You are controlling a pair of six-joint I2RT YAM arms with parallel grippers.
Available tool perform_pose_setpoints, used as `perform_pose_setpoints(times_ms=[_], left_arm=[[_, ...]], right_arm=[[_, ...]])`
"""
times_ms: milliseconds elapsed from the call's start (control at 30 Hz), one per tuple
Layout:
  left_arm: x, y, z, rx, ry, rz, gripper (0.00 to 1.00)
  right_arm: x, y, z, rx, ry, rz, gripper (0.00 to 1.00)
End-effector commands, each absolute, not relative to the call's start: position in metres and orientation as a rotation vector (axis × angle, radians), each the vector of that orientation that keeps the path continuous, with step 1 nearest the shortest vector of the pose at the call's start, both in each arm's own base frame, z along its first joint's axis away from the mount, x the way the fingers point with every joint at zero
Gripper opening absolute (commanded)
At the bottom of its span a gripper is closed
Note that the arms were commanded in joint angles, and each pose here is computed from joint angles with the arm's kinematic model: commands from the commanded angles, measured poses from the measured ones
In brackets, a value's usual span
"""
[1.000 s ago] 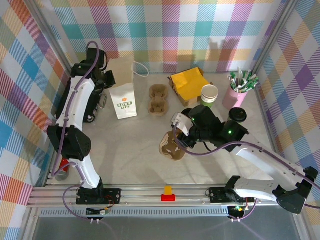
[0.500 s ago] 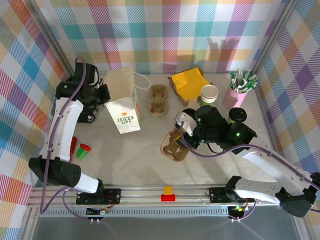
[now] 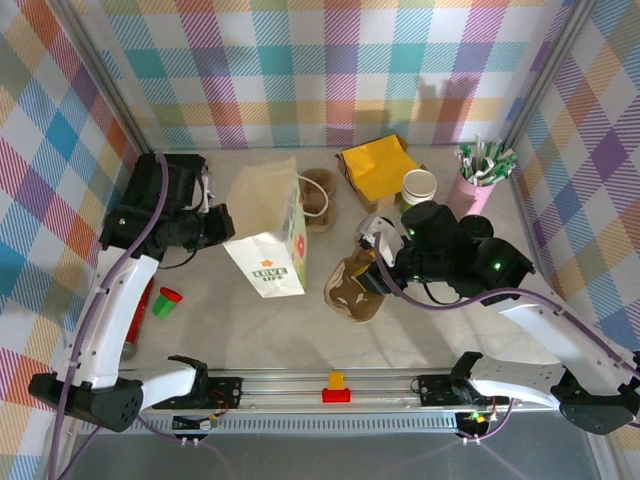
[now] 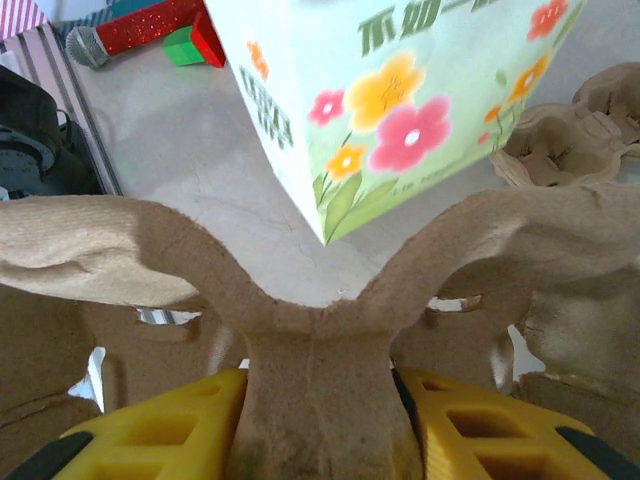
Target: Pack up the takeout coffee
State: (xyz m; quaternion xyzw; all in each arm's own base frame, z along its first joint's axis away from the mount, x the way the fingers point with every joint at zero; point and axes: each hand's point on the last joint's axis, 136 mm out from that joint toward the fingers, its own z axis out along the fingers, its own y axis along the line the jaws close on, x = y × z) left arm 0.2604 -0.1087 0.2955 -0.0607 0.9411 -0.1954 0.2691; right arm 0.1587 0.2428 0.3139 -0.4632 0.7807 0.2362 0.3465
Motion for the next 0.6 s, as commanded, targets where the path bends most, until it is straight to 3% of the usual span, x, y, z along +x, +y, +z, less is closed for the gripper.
perform_pose_setpoints(times_ms=[0,367,467,567], left_arm=[[0.25,-0.13,0.295,-0.103,2.521,-0.614,0.01],[0.226,-0.177,0.274,0.172,2.538,-0.603,0.03],[0.226,-0.181,0.267,0.198,2.548,-0.591,0.1],[0.227,-0.179,0.269,0.209,2.547,-0.567,0.24]], right_arm=[[0.148,0.239,0.331,-1.195,2.02,0.663,0.41],[0.146,0.246,0.363,-1.194,1.948,0.719,0.42],[0.149,0.251,0.366,-1.201,1.935,0.717,0.42],[0.152,0.256,0.367,-1.216,1.93,0.722,0.42]])
